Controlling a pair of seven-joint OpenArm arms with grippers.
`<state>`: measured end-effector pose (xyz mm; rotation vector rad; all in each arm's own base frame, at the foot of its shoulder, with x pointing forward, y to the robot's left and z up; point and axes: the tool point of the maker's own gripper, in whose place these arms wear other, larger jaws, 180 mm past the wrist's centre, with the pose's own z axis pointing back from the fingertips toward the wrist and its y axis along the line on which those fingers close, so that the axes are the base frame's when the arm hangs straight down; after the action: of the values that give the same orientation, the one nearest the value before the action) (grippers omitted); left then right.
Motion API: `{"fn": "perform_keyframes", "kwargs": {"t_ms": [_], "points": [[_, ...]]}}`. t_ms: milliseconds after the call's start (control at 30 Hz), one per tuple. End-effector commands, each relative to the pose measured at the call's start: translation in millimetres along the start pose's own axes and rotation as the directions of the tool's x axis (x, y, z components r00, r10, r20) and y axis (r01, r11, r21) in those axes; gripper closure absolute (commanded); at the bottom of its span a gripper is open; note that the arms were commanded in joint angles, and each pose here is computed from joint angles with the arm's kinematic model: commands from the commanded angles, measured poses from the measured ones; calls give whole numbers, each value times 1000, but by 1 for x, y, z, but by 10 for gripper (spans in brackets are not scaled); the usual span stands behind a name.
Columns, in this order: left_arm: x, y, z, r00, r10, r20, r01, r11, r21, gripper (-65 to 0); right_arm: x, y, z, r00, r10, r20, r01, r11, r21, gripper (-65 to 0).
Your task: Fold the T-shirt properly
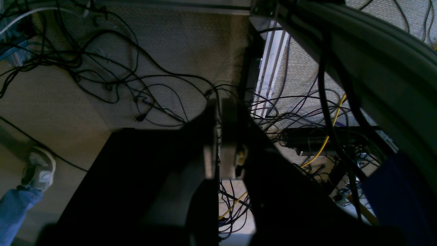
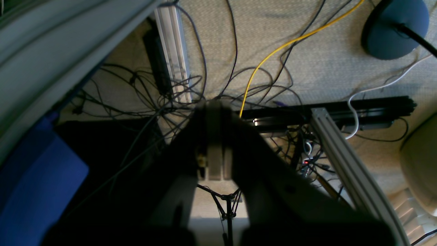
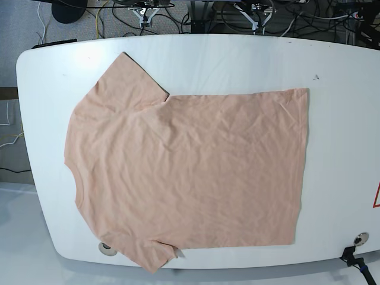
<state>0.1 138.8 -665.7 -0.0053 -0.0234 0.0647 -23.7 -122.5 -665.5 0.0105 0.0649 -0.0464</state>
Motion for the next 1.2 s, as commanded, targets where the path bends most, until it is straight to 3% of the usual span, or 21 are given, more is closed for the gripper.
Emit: {"fn": "perform_keyframes", "kwargs": {"t_ms": [0, 367, 1167], "points": [[1, -1, 0, 1000, 0, 8, 0, 1000, -2, 0, 0, -2, 0, 1000, 0, 2, 0, 1000, 0, 0], [-4, 5, 0, 1000, 15, -2, -15, 1000, 6, 0, -13, -5, 0, 1000, -10, -16, 10, 1000, -3, 0], [-13, -1, 0, 999, 9, -45, -9, 1000, -8, -16, 0, 2, 0, 1000, -2, 9, 2, 1000, 14, 0]]}}
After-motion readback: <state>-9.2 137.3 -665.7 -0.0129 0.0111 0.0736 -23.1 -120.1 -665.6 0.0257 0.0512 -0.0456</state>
